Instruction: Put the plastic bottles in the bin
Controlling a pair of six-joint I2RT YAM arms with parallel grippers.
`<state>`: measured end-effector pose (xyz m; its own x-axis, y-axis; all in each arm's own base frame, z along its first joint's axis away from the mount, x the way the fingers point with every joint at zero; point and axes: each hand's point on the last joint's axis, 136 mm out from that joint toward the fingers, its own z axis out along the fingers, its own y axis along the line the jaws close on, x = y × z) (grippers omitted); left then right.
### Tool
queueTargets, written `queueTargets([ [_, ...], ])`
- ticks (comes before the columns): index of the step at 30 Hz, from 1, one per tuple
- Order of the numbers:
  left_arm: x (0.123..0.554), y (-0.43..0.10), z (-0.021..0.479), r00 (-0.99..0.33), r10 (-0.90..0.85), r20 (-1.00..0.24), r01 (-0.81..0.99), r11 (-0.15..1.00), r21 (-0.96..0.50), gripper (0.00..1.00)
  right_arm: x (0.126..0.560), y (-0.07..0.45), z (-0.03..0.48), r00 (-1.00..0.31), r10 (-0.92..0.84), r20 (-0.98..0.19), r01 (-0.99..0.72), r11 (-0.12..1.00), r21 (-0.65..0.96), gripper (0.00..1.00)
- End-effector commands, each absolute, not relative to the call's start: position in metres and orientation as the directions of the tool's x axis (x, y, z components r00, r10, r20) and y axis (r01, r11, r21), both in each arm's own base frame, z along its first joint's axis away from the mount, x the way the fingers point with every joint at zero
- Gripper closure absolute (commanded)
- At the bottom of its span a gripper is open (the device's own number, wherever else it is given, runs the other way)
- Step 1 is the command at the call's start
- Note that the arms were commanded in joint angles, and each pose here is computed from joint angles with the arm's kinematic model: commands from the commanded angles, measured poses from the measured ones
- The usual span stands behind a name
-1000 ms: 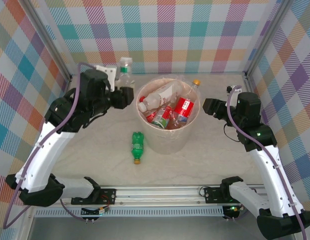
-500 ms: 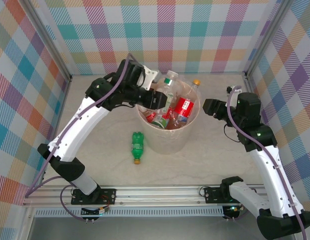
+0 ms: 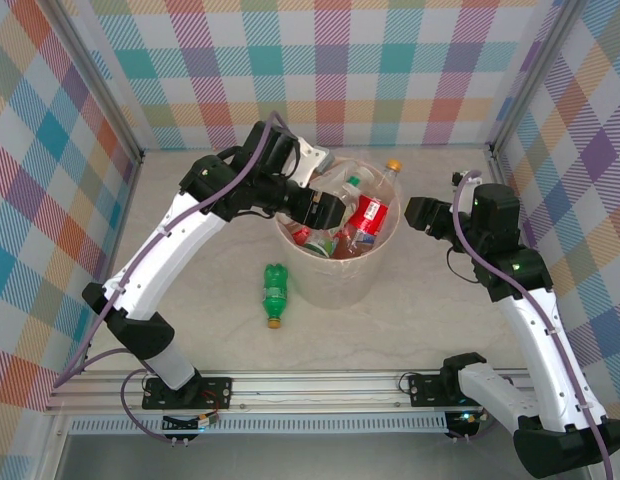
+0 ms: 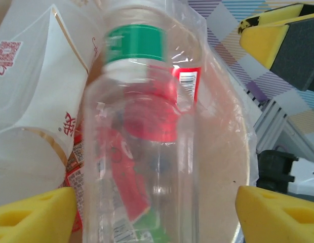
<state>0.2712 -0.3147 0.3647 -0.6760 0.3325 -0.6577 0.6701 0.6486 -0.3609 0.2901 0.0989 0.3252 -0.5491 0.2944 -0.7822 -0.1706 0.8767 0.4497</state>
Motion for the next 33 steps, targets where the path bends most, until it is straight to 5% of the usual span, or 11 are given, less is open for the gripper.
queueTargets([
  [1,0.274,-0.312,0.389,-0.614,0.300,-0.730,0.696,0.641,-0.322,0.15,0.292,0.103,0.349,-0.511,0.307,-0.803,-0.214,0.859,0.465,0.31],
  [10,0.300,-0.312,0.396,-0.564,0.244,-0.789,0.667,0.697,-0.262,0.25,0.295,0.116,0.353,-0.530,0.320,-0.785,-0.262,0.819,0.511,0.30],
  [33,0.298,-0.334,0.283,-0.658,0.455,-0.600,0.650,0.745,-0.149,0.50,0.303,0.147,0.315,-0.654,0.308,-0.691,-0.277,0.753,0.597,0.30],
])
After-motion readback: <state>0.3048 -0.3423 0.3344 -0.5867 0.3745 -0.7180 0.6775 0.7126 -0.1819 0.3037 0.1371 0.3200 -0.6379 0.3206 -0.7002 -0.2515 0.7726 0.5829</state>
